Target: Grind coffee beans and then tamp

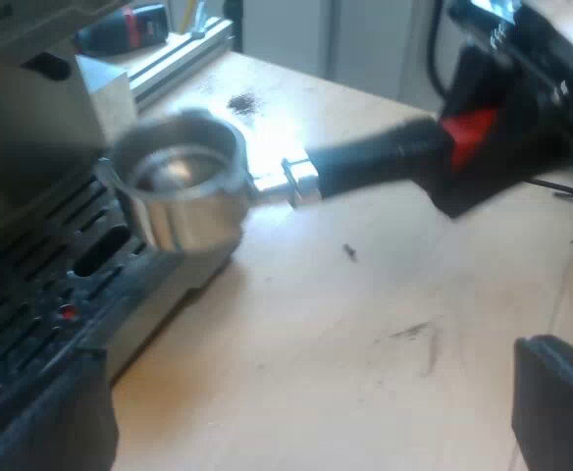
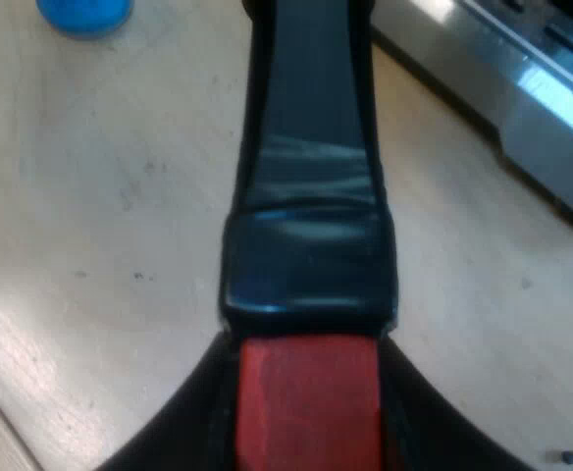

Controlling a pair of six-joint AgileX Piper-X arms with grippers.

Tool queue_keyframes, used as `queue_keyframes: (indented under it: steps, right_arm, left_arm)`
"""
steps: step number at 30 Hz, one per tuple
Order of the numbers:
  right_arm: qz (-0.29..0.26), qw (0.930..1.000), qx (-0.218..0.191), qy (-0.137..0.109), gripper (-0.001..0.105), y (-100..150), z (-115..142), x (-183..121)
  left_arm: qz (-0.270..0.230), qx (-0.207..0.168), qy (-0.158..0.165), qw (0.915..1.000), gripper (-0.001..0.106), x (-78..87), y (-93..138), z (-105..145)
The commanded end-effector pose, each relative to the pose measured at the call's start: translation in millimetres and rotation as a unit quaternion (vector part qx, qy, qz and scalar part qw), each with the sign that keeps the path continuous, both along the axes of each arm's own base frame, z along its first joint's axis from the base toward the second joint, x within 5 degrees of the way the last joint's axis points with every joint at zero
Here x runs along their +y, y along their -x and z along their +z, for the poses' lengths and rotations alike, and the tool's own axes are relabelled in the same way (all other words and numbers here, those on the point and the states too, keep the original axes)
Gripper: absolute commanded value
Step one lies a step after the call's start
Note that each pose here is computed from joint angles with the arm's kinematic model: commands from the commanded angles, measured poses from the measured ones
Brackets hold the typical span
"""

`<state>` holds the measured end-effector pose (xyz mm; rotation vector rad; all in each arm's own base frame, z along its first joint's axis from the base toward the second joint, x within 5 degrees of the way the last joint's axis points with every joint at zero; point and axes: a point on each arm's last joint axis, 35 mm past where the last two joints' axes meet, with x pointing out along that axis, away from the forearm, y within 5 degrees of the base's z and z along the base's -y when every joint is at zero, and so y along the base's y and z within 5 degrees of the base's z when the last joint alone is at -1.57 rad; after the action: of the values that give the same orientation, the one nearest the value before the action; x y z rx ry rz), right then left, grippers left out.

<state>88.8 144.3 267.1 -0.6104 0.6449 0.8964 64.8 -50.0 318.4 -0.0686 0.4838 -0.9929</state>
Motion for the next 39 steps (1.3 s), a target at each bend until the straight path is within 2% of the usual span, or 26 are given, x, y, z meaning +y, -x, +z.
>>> queue_keyframes:
  steps: [1, 3, 7, 11, 14, 20, 24, 30, 36, 37, 39]
  right_arm:
    - [0.005, 0.9999, -0.010, -0.012, 0.000, -0.3, -22.1, 1.0]
    - [0.013, 0.9998, -0.001, -0.017, 0.000, 1.4, -39.2, -0.2]
    - [0.019, 0.9996, 0.005, -0.019, 0.000, 2.6, -50.5, -1.2]
    - [0.021, 0.9996, 0.020, 0.001, 0.000, 1.8, -78.9, 0.7]
    - [0.022, 0.9995, 0.023, 0.004, 0.000, -2.0, -86.5, 7.7]
    - [0.023, 0.9991, 0.030, 0.018, 0.000, -9.6, -104.0, 21.0]
    - [0.023, 0.9984, 0.040, 0.034, 0.000, -11.9, -114.7, 25.0]
    - [0.023, 0.9981, 0.043, 0.039, 0.000, -13.9, -121.5, 28.5]
    - [0.022, 0.9972, 0.050, 0.051, 0.000, -14.5, -127.8, 29.5]
    - [0.022, 0.9971, 0.051, 0.053, 0.001, -14.5, -128.7, 29.6]
    - [0.022, 0.9965, 0.055, 0.059, 0.012, -14.6, -131.8, 29.8]
  left_arm:
    - [0.000, -0.008, -0.001, 1.0000, 0.083, 0.2, 0.7, 2.9]
    - [0.000, -0.006, -0.002, 1.0000, 0.083, -0.1, -0.1, 1.9]
    - [0.000, 0.006, -0.007, 1.0000, 0.083, -1.4, -3.1, -4.3]
    - [0.000, 0.049, -0.026, 0.9985, 0.083, -6.3, -14.3, -33.3]
    - [0.000, 0.064, -0.032, 0.9975, 0.083, -11.2, -25.5, -51.7]
    - [0.002, 0.120, -0.058, 0.9910, 0.083, -18.1, -41.5, -68.1]
    - [0.003, 0.144, -0.069, 0.9872, 0.083, -24.3, -55.9, -77.8]
    - [0.012, 0.145, -0.078, 0.9863, 0.083, -31.9, -75.0, -87.5]
    - [0.012, 0.143, -0.076, 0.9867, 0.083, -33.4, -78.4, -88.7]
    - [0.012, 0.144, -0.077, 0.9865, 0.083, -33.3, -78.2, -88.9]
    - [0.012, 0.144, -0.077, 0.9864, 0.083, -33.3, -78.2, -89.0]
